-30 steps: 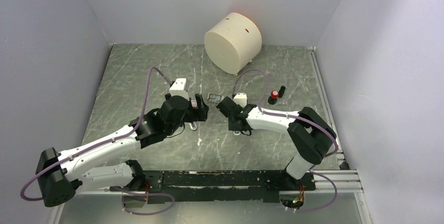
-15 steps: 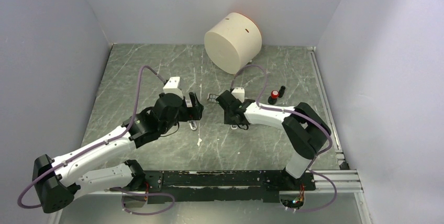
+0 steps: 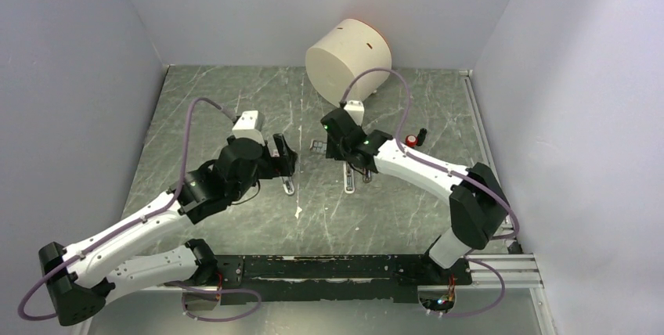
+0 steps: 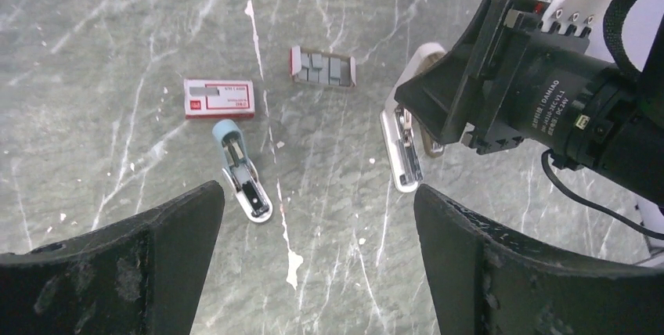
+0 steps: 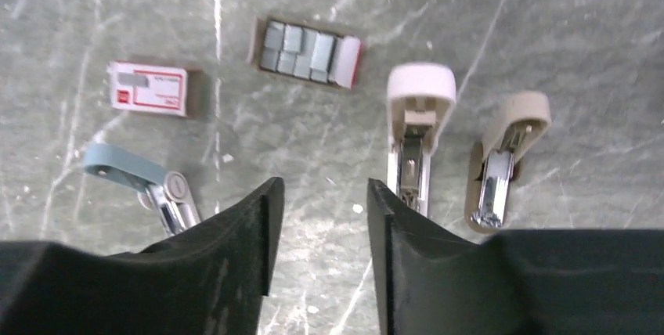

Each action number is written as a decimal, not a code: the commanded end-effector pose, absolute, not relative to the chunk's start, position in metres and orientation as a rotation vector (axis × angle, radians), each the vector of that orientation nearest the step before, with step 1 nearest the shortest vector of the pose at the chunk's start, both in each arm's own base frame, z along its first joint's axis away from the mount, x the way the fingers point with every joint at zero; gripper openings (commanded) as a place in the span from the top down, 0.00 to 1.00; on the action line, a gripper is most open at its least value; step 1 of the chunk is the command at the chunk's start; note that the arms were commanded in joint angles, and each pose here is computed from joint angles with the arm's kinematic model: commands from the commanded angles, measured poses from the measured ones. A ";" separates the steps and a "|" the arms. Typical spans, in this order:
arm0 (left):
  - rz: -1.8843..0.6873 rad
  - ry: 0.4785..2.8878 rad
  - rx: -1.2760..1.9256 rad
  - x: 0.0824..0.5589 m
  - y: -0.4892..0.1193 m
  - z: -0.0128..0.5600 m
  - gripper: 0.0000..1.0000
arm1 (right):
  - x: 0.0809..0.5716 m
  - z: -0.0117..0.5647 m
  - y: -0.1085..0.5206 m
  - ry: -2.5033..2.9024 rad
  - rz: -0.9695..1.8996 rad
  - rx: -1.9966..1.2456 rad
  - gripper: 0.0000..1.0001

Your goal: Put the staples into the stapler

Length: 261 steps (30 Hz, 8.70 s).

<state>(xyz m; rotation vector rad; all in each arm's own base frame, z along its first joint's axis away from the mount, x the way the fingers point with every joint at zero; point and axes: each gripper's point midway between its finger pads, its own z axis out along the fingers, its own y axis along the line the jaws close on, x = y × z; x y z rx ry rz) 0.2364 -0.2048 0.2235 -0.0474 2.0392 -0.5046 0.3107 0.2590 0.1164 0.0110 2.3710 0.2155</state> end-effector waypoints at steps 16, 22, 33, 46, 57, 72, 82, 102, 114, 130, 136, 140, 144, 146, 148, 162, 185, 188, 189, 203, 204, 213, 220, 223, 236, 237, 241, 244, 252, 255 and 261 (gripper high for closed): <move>-0.389 1.887 -0.131 0.225 -0.140 0.266 0.05 | 0.430 0.077 0.314 2.395 0.075 -0.052 0.57; -0.351 1.906 -0.111 0.225 -0.137 0.259 0.05 | 0.440 0.050 0.310 2.439 0.023 -0.024 0.59; -0.375 1.925 -0.082 0.223 -0.145 0.250 0.04 | 0.435 0.021 0.309 2.520 -0.029 -0.064 0.62; -0.376 1.931 -0.077 0.225 -0.148 0.248 0.04 | 0.392 0.012 0.308 2.645 0.044 -0.061 0.62; -0.377 1.928 -0.091 0.222 -0.143 0.246 0.04 | 0.347 0.014 0.328 2.684 0.108 -0.106 0.61; -0.376 1.948 -0.068 0.227 -0.153 0.243 0.04 | 0.371 0.057 0.304 2.521 -0.030 -0.094 0.56; -0.368 1.960 -0.071 0.229 -0.155 0.238 0.04 | 0.371 0.028 0.288 2.572 -0.131 -0.146 0.69; -0.369 1.965 -0.061 0.228 -0.156 0.235 0.04 | 0.333 0.020 0.289 2.653 -0.057 -0.216 0.80; -0.369 1.961 -0.067 0.227 -0.154 0.236 0.04 | 0.348 0.073 0.296 2.520 0.005 -0.129 0.65; -0.370 1.961 -0.069 0.226 -0.153 0.234 0.04 | 0.321 0.041 0.303 2.618 -0.015 -0.173 0.79; -0.367 1.962 -0.069 0.226 -0.152 0.234 0.04 | 0.319 0.033 0.303 2.633 -0.023 -0.168 0.74; -0.367 1.964 -0.070 0.226 -0.152 0.234 0.04 | 0.319 0.028 0.301 2.639 -0.044 -0.165 0.77; -0.363 1.966 -0.072 0.226 -0.151 0.233 0.04 | 0.317 0.025 0.299 2.644 -0.062 -0.159 0.78; -0.360 1.965 -0.075 0.226 -0.151 0.233 0.04 | 0.317 0.025 0.299 2.646 -0.063 -0.159 0.75; -0.358 1.963 -0.076 0.226 -0.150 0.233 0.04 | 0.317 0.024 0.299 2.647 -0.064 -0.156 0.72; -0.361 1.963 -0.074 0.226 -0.151 0.233 0.04 | 0.312 0.014 0.298 2.671 -0.057 -0.143 0.71; -0.362 1.958 -0.077 0.226 -0.150 0.235 0.04 | 0.307 0.011 0.300 2.692 -0.028 -0.144 0.67; -0.359 1.959 -0.077 0.226 -0.150 0.235 0.04 | 0.305 0.007 0.298 2.701 -0.043 -0.143 0.68; -0.357 1.960 -0.077 0.226 -0.150 0.235 0.04 | 0.305 0.006 0.296 2.700 -0.052 -0.139 0.68; -0.357 1.960 -0.079 0.226 -0.149 0.234 0.04 | 0.312 0.027 0.296 2.636 -0.010 -0.075 0.79; -0.356 1.960 -0.079 0.226 -0.149 0.234 0.04 | 0.312 0.029 0.297 2.632 -0.002 -0.071 0.79; -0.354 1.963 -0.078 0.226 -0.149 0.233 0.04 | 0.313 0.044 0.299 2.596 0.055 -0.043 0.78; -0.354 1.962 -0.079 0.226 -0.149 0.233 0.04 | 0.317 0.051 0.299 2.567 0.086 -0.041 0.78; -0.355 1.963 -0.080 0.226 -0.149 0.233 0.04 | 0.324 0.048 0.294 2.553 0.064 -0.048 0.76; -0.345 1.968 -0.080 0.227 -0.150 0.231 0.04 | 0.354 0.028 0.269 2.544 -0.071 -0.035 0.75; -0.343 1.969 -0.080 0.227 -0.150 0.231 0.04 | 0.355 0.027 0.271 2.545 -0.062 -0.049 0.75; -0.338 1.969 -0.081 0.228 -0.149 0.231 0.04 | 0.356 0.036 0.287 2.520 0.046 -0.173 0.72; -0.339 1.967 -0.082 0.228 -0.149 0.232 0.04 | 0.358 0.040 0.290 2.498 0.074 -0.246 0.71; -0.340 1.966 -0.083 0.228 -0.149 0.232 0.04 | 0.361 0.021 0.270 2.568 -0.067 -0.238 0.71; -0.339 1.965 -0.084 0.228 -0.149 0.233 0.04 | 0.355 0.020 0.272 2.585 -0.045 -0.277 0.72; -0.345 1.963 -0.080 0.228 -0.150 0.233 0.04 | 0.335 0.017 0.274 2.633 -0.029 -0.384 0.72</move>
